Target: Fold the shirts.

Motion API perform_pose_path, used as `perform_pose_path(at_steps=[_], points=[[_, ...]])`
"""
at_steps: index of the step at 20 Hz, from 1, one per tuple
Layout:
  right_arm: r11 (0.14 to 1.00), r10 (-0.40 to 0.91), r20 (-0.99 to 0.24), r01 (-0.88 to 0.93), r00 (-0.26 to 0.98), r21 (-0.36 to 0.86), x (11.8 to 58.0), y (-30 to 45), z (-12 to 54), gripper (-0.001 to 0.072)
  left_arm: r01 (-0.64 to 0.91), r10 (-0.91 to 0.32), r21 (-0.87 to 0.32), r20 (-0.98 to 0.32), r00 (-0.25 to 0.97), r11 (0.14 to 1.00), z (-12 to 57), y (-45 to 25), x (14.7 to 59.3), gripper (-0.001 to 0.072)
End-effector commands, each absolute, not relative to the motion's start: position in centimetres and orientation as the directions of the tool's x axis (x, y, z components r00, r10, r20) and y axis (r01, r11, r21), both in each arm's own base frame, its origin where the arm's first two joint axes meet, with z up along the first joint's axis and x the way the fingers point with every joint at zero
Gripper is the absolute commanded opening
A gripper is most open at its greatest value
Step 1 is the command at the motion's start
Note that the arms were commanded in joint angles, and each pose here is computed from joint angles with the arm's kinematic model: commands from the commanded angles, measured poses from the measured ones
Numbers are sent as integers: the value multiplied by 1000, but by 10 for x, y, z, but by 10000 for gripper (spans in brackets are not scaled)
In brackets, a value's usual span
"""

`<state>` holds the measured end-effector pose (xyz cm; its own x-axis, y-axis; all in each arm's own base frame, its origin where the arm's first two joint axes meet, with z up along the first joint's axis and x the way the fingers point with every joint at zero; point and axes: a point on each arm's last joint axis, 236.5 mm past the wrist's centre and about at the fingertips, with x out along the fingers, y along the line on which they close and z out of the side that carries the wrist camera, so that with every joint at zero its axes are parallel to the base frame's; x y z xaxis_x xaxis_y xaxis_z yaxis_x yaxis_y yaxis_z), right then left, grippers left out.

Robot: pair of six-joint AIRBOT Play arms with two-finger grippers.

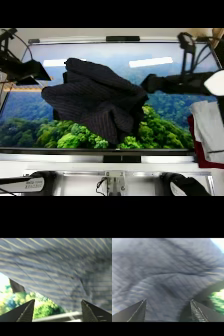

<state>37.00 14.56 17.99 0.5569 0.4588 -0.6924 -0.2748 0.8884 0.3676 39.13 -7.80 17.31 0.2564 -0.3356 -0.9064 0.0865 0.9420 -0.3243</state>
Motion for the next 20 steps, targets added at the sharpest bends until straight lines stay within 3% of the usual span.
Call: perform_pose_path(at_steps=[1,3,5,7,8,12,14,20], points=[[944,326,-769,-146,550,296,393,65,146,661,149,-354,-334,-926,129,931,148,-120,347,668],[909,393,-795,-63,462,413,415,48,97,661,163,-358,-340,-929,97,926,117,-153,328,668],[812,543,-747,-15,383,583,432,56,58,661,180,-370,-351,-925,87,919,86,-186,307,669],[764,601,-722,19,342,645,446,62,22,661,199,-380,-358,-922,82,912,62,-211,294,682],[768,599,-729,20,331,640,452,65,4,661,188,-385,-362,-917,106,913,54,-222,296,720],[819,546,-742,-58,389,571,484,78,-32,661,193,-456,-419,-859,232,887,64,-257,317,720],[842,525,-740,-129,421,524,495,88,-36,661,209,-460,-419,-860,222,883,63,-263,312,720],[832,552,-760,-173,342,527,486,117,-66,660,241,-458,-419,-878,140,876,58,-274,285,720]])
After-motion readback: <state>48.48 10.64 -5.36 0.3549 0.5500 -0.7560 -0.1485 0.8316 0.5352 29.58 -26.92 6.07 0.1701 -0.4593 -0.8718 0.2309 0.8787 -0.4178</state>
